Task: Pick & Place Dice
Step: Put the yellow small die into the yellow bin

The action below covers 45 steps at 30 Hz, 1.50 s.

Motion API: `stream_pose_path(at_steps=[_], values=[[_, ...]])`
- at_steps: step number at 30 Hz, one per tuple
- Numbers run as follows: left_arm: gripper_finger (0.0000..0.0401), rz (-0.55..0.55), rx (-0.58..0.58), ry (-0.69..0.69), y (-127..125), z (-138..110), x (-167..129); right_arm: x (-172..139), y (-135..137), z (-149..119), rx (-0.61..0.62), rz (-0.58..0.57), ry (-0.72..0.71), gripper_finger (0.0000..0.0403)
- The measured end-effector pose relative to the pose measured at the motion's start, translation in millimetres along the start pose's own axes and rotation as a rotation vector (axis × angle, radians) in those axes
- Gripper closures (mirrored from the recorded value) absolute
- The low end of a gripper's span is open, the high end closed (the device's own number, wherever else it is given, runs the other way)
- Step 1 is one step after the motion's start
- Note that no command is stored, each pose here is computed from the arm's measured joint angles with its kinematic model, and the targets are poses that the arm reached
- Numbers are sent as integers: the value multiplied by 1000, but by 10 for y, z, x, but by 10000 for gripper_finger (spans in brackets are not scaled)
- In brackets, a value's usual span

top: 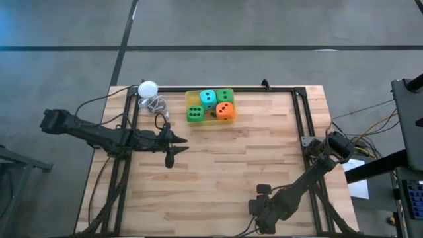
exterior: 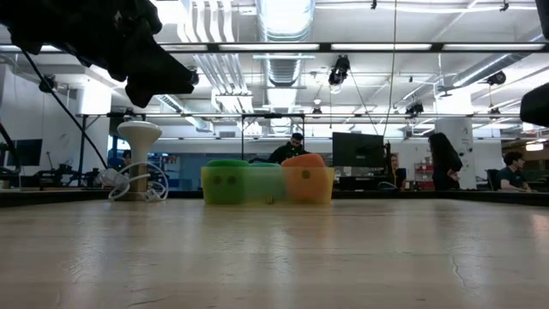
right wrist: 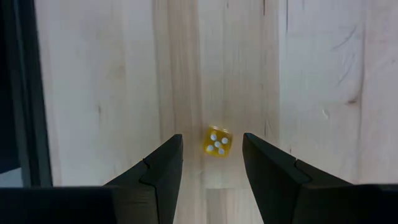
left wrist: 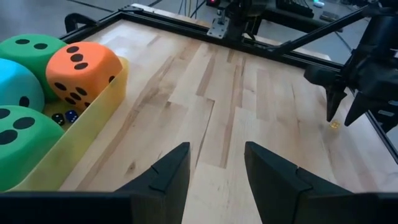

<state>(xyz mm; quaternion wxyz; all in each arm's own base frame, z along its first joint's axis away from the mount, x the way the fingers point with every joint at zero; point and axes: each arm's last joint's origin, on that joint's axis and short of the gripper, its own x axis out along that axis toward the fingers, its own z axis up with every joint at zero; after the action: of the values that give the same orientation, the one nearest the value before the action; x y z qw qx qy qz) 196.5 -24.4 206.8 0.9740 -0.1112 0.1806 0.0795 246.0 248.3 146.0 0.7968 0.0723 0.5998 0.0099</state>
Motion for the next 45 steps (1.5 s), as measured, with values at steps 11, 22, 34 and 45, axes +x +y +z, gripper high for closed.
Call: stream_pose_path(at_steps=[11, 22, 34, 45], values=[[242, -1, -1, -4, -1, 5, 0, 174, 1, -27, -10, -39, 27, 251], [242, -1, -2, -4, -1, 6, 0, 129, -9, -24, -24, -31, 30, 360], [242, 0, -2, -5, -1, 6, 0, -20, -44, 19, -60, -25, -5, 364], [242, 3, -2, -5, 0, 6, 0, -302, -320, 250, -7, -100, -94, 364]])
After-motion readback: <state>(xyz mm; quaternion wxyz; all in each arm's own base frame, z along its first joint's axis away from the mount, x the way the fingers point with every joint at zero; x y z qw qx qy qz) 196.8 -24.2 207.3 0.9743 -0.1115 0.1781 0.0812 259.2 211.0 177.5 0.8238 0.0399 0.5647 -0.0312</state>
